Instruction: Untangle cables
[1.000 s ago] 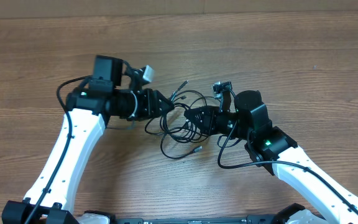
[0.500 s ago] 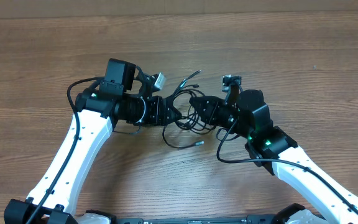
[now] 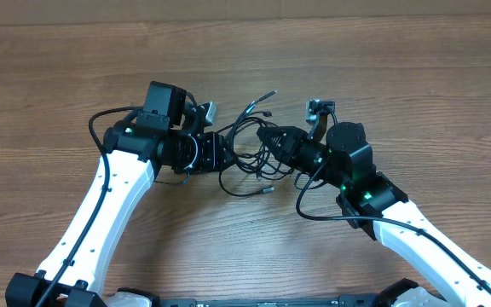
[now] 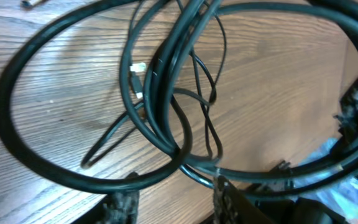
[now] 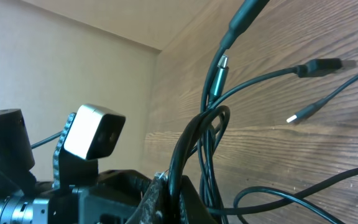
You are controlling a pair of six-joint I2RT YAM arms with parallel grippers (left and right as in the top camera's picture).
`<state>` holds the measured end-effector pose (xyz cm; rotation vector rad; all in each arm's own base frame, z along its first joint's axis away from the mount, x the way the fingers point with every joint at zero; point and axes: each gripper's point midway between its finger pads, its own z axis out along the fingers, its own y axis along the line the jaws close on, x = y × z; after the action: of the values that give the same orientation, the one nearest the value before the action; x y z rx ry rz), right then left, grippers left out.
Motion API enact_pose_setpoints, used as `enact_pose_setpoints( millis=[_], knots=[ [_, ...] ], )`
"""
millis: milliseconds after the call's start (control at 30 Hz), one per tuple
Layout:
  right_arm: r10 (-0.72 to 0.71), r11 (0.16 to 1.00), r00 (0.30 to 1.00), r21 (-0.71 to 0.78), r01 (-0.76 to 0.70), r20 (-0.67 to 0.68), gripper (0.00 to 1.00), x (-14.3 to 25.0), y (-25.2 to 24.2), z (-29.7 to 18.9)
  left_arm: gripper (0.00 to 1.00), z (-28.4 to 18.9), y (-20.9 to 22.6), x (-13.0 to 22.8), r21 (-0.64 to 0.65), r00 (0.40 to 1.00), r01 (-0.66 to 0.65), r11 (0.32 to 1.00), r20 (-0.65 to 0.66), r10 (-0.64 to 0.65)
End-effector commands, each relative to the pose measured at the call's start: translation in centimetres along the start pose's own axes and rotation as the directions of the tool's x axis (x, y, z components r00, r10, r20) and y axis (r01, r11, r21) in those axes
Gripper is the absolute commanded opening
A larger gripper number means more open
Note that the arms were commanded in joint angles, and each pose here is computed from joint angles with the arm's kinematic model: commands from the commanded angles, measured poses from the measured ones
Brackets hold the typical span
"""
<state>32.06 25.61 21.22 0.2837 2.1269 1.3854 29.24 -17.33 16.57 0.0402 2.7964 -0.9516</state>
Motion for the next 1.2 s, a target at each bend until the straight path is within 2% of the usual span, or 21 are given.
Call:
enact_pose_setpoints(
  millis=[0,267,633,1167],
  knots=[
    [0.001,1.000,1.000,-0.028,-0.001,-0.011,0.04,0.0,0.7,-0.1,0.37,-0.8,0.1,-1.1,-0.050,0.998,0.026,0.998,0.061,-0.023],
    [0.000,0.999,1.000,-0.038,-0.001,-0.030,0.04,0.3,0.9,-0.1,0.33,-0.8,0.0,-2.0,-0.048,0.995,0.029,0.998,0.100,-0.024],
    [-0.001,0.999,0.999,-0.043,0.000,-0.033,0.04,0.3,1.0,-0.1,0.32,-0.4,-0.6,-1.8,-0.050,0.996,0.012,0.999,0.094,-0.008],
    [-0.002,0.999,0.999,-0.047,0.000,-0.039,0.04,0.4,1.1,-0.1,0.32,0.4,-0.6,-1.7,-0.135,0.992,0.034,0.990,0.125,-0.017]
  ],
)
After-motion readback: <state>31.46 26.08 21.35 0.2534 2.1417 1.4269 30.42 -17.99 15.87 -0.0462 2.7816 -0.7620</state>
